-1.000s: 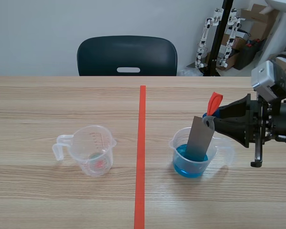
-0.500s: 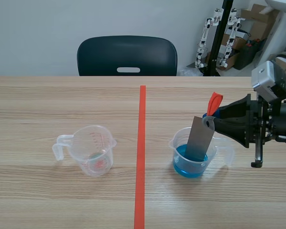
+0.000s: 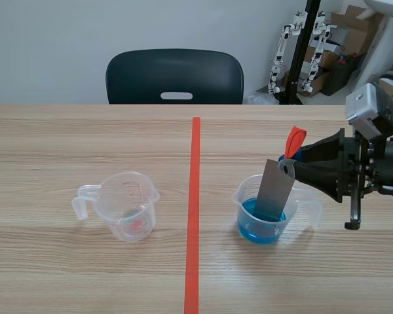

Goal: Do the redox reaction experiment. lower the plate into the blue solution

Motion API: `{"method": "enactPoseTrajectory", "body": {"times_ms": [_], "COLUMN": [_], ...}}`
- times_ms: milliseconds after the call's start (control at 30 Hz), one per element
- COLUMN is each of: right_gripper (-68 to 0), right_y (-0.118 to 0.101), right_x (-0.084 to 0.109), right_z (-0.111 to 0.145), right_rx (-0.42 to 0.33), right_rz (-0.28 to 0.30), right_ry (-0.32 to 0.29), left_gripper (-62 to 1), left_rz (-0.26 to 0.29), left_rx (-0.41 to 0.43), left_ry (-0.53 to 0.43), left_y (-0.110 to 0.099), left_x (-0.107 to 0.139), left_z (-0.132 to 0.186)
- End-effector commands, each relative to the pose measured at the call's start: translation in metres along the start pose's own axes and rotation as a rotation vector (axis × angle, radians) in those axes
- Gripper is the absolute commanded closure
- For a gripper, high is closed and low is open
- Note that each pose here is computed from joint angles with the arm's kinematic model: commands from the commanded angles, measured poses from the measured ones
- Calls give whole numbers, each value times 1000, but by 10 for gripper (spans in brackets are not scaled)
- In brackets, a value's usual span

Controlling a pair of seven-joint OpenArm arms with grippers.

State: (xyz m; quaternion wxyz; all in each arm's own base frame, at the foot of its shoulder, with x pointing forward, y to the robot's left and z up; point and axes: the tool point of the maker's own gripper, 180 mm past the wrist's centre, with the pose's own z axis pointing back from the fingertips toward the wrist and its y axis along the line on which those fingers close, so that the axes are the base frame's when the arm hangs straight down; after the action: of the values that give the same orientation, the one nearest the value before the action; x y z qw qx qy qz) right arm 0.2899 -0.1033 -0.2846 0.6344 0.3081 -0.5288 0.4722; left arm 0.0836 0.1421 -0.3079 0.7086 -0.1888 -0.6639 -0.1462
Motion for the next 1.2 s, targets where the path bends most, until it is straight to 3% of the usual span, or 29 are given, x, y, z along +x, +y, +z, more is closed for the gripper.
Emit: {"method": "enactPoseTrajectory", "body": {"times_ms": [0, 1167], "right_gripper": [-6, -6], "right_y": [-5, -5], "right_x": [6, 6], "right_z": [3, 3], "right_rx": [-7, -7], "right_rz": [15, 15], "right_ry": [-7, -7], "left_gripper": [-623, -623], "left_rz": [1, -18], "left_rx": [1, -16], "left_ry": [-21, -27], "left_y": [0, -3], "left_x": [5, 6], "left_z": [0, 0]}}
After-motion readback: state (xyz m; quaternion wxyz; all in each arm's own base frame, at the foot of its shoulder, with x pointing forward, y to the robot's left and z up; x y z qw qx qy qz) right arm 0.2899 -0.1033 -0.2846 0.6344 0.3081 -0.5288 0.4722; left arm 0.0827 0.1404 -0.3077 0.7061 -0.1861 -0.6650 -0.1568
